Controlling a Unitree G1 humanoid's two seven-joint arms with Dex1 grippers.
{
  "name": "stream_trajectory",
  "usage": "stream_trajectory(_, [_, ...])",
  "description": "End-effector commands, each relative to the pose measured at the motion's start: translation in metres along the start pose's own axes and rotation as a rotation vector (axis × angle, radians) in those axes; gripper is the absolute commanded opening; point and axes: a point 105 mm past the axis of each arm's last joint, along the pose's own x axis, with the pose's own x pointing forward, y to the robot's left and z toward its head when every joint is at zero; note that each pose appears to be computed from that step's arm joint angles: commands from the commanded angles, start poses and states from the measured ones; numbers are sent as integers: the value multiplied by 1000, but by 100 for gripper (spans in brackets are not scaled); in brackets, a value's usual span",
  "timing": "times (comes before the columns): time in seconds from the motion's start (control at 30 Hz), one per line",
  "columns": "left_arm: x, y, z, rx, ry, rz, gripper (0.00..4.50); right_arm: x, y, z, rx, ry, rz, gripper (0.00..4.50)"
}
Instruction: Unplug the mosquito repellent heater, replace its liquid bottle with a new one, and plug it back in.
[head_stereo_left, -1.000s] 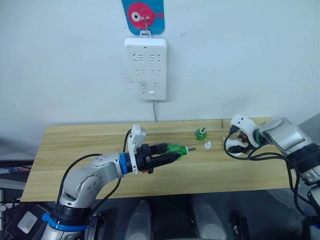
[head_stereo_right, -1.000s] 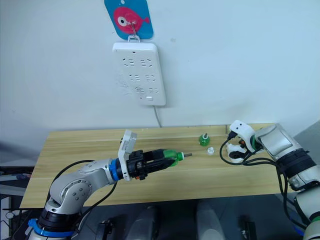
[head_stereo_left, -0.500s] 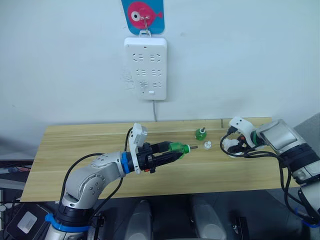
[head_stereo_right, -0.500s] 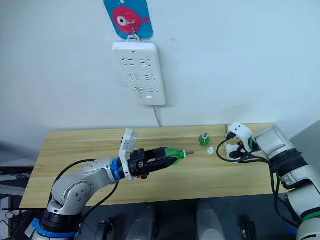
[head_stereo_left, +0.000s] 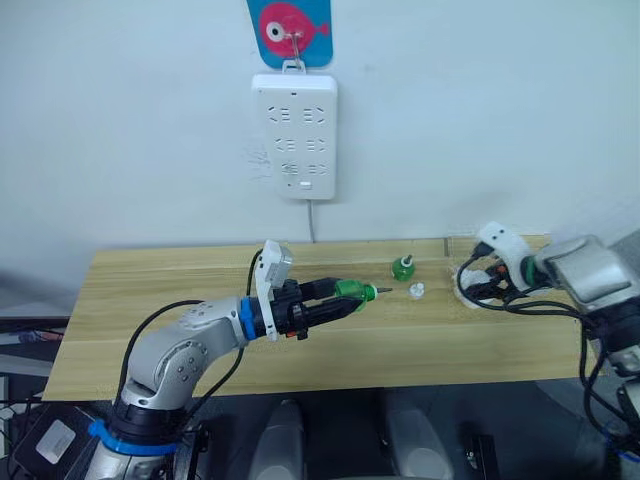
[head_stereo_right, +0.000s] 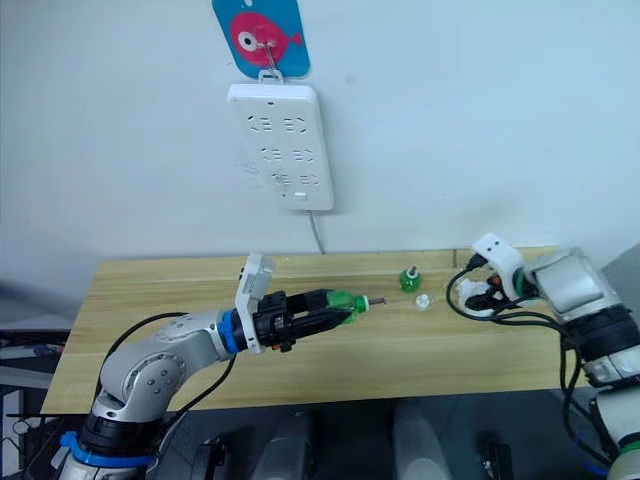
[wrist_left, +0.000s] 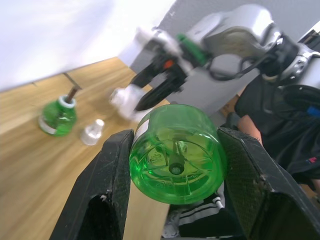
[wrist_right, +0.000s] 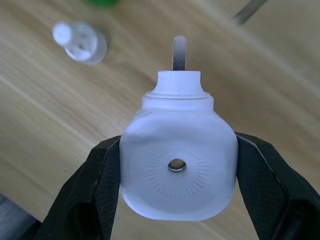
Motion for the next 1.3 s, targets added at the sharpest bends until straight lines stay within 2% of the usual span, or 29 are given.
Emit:
stream_trajectory(0.03, [-8,-1,18,5,-31,-39,230,-38,11,25,66,-178,79,292])
stream_trajectory(0.13, [-14,0,35,-15,-47,-71,230,-74,42,45,128,-394,292,292])
stream_trajectory(0.2, [-17,-3,49,-26,-65,-100,230,-88,59,47,136,-469,383,292])
stream_trajectory(0.33, [-24,-16,76,-61,-87,-177,230,-99,92,53,172,-590,556,292])
stream_trajectory(0.47, [-27,-24,96,-103,-124,-222,230,-107,100,64,232,-687,668,292])
stream_trajectory(0.57, [-29,-28,99,-107,-91,-244,230,-114,100,74,256,-762,708,292])
stream_trajectory(0.7, [-32,-32,101,-106,-50,-266,230,-121,108,79,271,-801,786,292])
stream_trajectory(1.0, [-27,-40,107,-85,-36,-323,230,-134,137,92,332,-818,917,292])
stream_trajectory(1.3, [-25,-41,106,-79,-28,-325,230,-130,147,98,345,-826,932,292])
